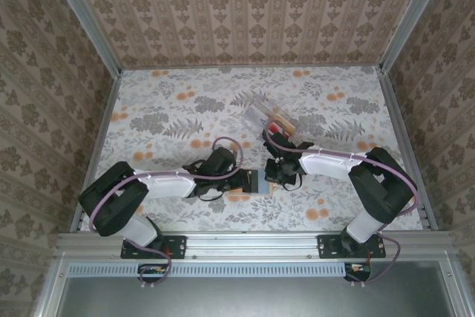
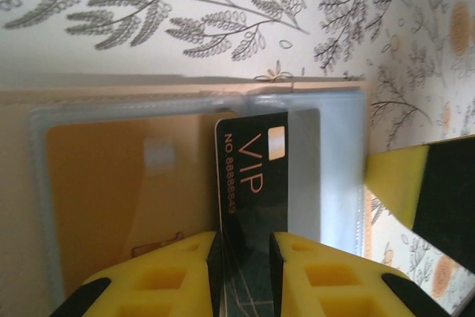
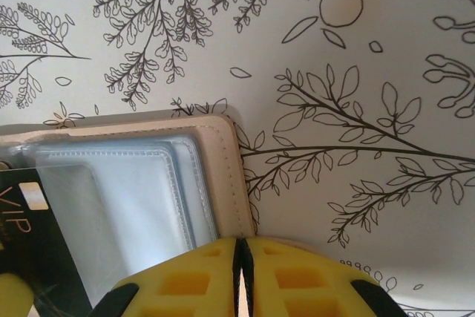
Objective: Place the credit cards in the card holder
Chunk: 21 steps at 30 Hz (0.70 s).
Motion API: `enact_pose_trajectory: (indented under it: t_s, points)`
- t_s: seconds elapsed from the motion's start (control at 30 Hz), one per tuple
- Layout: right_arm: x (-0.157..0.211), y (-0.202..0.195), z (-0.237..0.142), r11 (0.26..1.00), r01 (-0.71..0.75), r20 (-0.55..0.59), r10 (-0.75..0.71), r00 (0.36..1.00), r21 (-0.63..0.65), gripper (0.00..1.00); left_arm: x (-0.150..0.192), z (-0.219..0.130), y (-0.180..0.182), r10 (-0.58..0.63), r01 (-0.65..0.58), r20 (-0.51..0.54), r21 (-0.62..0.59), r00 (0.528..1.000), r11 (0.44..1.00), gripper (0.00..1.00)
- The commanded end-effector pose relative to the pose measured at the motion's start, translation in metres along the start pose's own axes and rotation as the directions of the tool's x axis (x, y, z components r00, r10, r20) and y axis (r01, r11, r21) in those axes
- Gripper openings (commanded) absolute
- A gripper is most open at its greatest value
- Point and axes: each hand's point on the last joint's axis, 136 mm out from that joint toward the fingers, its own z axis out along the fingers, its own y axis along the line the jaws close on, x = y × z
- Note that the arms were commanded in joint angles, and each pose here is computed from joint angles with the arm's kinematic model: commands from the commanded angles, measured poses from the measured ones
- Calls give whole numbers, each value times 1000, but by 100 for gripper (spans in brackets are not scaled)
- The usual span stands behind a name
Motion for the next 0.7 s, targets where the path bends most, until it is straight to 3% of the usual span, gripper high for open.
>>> enact_pose_trajectory:
  t_s: [0.0, 0.23, 0.67]
  points:
    - [10, -18, 17, 998, -22, -32, 24, 999, 58, 15, -1, -6, 5, 39, -39, -3, -60, 999, 997, 26]
    - [10, -17, 18, 998, -21, -35, 23, 999, 57, 15, -1, -1, -4, 57, -58, -19, -36, 998, 998, 20]
    - [10, -15, 18, 999, -20, -39, 22, 999, 50, 15, 1, 8, -15, 73, -73, -52, -3, 996, 997, 19]
